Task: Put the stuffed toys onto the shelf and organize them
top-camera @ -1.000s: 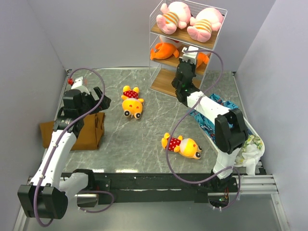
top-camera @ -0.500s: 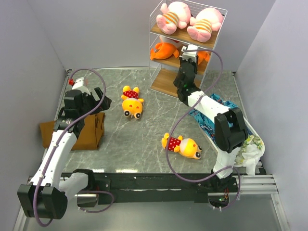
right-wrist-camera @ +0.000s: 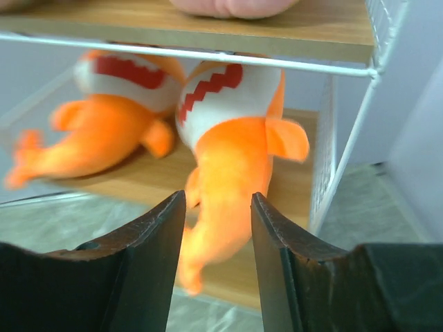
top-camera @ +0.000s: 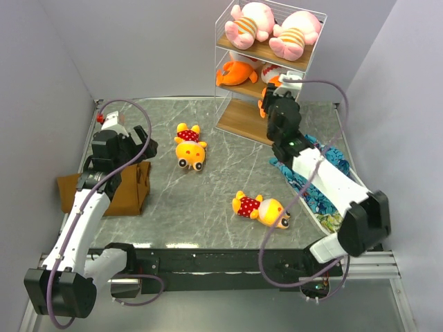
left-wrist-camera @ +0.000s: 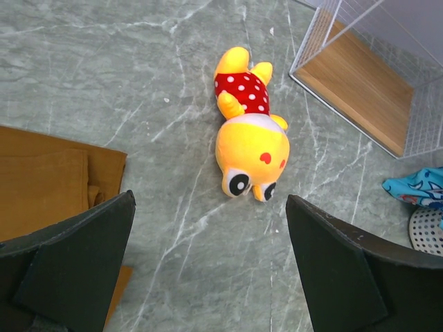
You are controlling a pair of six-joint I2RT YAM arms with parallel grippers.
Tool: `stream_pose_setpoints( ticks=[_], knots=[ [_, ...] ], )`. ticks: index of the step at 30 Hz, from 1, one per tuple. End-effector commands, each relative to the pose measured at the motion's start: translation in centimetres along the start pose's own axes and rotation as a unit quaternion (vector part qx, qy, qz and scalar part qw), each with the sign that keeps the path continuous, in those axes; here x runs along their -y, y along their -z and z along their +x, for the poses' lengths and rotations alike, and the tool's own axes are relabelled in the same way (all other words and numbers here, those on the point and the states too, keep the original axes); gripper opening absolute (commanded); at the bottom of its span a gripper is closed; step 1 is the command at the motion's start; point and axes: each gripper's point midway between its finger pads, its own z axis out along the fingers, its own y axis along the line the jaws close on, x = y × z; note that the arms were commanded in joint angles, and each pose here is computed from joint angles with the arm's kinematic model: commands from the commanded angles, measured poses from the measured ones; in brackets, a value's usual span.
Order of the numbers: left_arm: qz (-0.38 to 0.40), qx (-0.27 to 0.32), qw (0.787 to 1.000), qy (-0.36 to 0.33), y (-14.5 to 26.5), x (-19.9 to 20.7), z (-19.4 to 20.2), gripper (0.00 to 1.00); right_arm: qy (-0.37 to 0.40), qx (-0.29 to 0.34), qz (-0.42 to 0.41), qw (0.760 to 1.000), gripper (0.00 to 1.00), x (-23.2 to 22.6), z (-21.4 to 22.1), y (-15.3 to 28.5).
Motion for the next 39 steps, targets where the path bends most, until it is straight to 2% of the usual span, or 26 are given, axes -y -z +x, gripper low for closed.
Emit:
stream_pose_setpoints(
  ticks=[1, 6, 14, 18, 19, 21, 22, 24, 25, 27, 29, 35, 39],
  knots=[
    [-0.014, 0.019, 1.0, -0.012, 0.1, -0.4, -0.7, 0.96, -0.106, -0.077, -0.071, 0.989, 0.51, -1.2, 1.0, 4.4],
    [-0.013, 0.024, 1.0, -0.012, 0.3, -0.4, -0.8, 0.96, -0.118, -0.112, -0.084, 0.983, 0.5, -0.9, 4.5, 6.2],
    [-0.007, 0.014, 1.0, -0.013, -0.1, -0.1, -0.5, 0.96, -0.081, -0.103, -0.04, 0.991, 0.52, -1.0, 5.4, 3.3],
    [-0.008, 0.021, 1.0, -0.014, 0.2, -0.2, -0.7, 0.97, -0.006, -0.081, -0.01, 0.997, 0.51, -0.4, 4.2, 1.5],
    [-0.009, 0.021, 1.0, -0.013, 0.2, -0.2, -0.7, 0.96, 0.049, -0.074, -0.02, 0.996, 0.51, -0.7, 3.6, 1.3],
    [-0.008, 0.019, 1.0, -0.014, 0.1, -0.2, -0.7, 0.96, 0.102, -0.059, -0.016, 0.993, 0.5, -0.6, 3.0, 1.3],
    [-0.01, 0.018, 1.0, -0.015, 0.1, -0.2, -0.7, 0.96, 0.195, -0.04, -0.043, 0.979, 0.5, -1.0, 2.3, 1.4],
    [-0.008, 0.019, 1.0, -0.016, 0.1, -0.1, -0.8, 0.96, 0.258, -0.024, -0.09, 0.962, 0.5, -2.4, 2.3, 1.9],
    [-0.007, 0.019, 1.0, -0.016, 0.1, -0.1, -0.8, 0.96, 0.315, -0.018, -0.104, 0.943, 0.51, -2.4, 2.2, 1.9],
    [-0.007, 0.019, 1.0, -0.015, 0.2, -0.1, -0.7, 0.96, 0.376, -0.025, -0.19, 0.906, 0.55, -4.2, 3.5, 2.7],
    [-0.006, 0.02, 1.0, -0.016, 0.1, -0.1, -0.7, 0.96, 0.463, -0.032, -0.24, 0.852, 0.58, -4.5, 5.0, 3.5],
    [-0.005, 0.02, 1.0, -0.017, 0.2, 0.0, -0.8, 0.96, 0.613, -0.011, -0.289, 0.735, 0.62, -3.5, 6.3, 4.5],
    [-0.005, 0.015, 1.0, -0.016, 0.0, -0.1, -0.6, 0.96, 0.655, 0.0, -0.281, 0.702, 0.62, -3.5, 5.6, 3.7]
  ],
)
